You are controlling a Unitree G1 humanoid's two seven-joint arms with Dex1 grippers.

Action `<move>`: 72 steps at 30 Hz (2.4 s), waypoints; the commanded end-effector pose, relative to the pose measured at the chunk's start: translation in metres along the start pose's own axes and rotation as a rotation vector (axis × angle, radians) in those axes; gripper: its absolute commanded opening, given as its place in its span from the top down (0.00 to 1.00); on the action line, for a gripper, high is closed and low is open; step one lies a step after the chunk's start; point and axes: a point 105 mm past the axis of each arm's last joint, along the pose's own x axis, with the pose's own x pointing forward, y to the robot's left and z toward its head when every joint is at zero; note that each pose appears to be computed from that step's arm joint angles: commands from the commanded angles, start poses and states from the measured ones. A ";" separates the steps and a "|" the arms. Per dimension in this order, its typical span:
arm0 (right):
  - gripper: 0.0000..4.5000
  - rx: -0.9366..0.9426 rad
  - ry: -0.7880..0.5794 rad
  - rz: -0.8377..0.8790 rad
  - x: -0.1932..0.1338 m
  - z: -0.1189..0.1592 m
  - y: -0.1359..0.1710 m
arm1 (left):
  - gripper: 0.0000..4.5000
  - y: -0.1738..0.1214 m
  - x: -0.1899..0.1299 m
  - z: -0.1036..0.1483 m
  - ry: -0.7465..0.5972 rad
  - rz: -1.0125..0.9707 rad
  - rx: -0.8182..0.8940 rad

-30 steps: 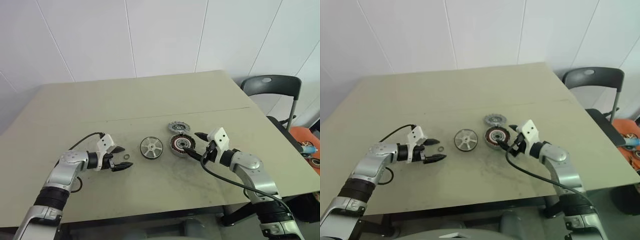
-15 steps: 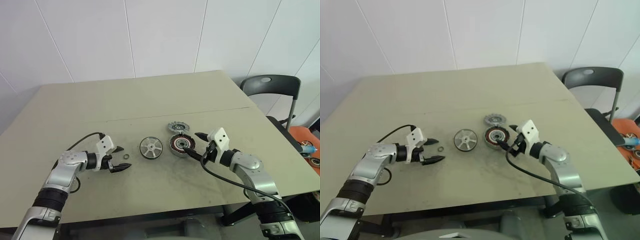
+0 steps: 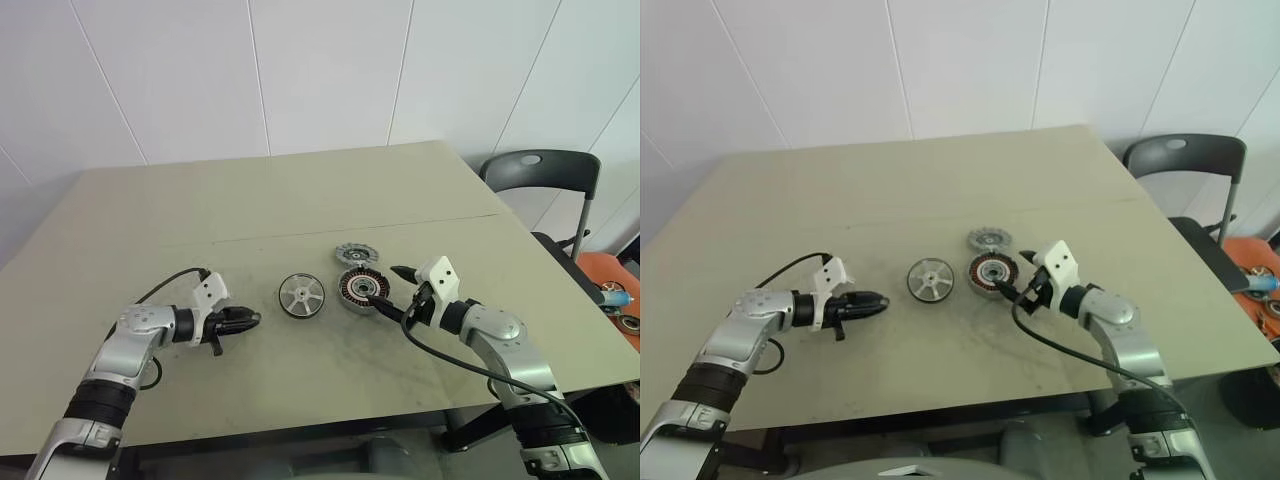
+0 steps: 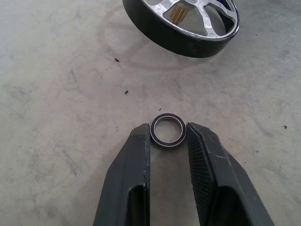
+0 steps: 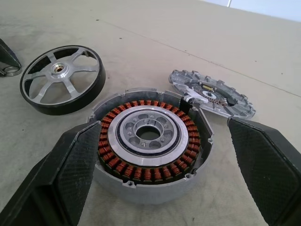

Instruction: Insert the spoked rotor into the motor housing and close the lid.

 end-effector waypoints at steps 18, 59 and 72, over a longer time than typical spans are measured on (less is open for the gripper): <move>0.00 -0.008 -0.024 -0.011 -0.024 0.013 -0.009 | 0.83 0.001 -0.040 0.176 -0.462 -0.070 0.140; 0.00 0.010 0.007 -0.023 -0.039 0.016 -0.009 | 0.83 -0.041 0.126 0.140 -0.316 -0.264 0.319; 0.00 0.014 0.001 -0.034 -0.035 0.015 -0.007 | 0.83 -0.051 0.152 0.149 -0.306 -0.263 0.366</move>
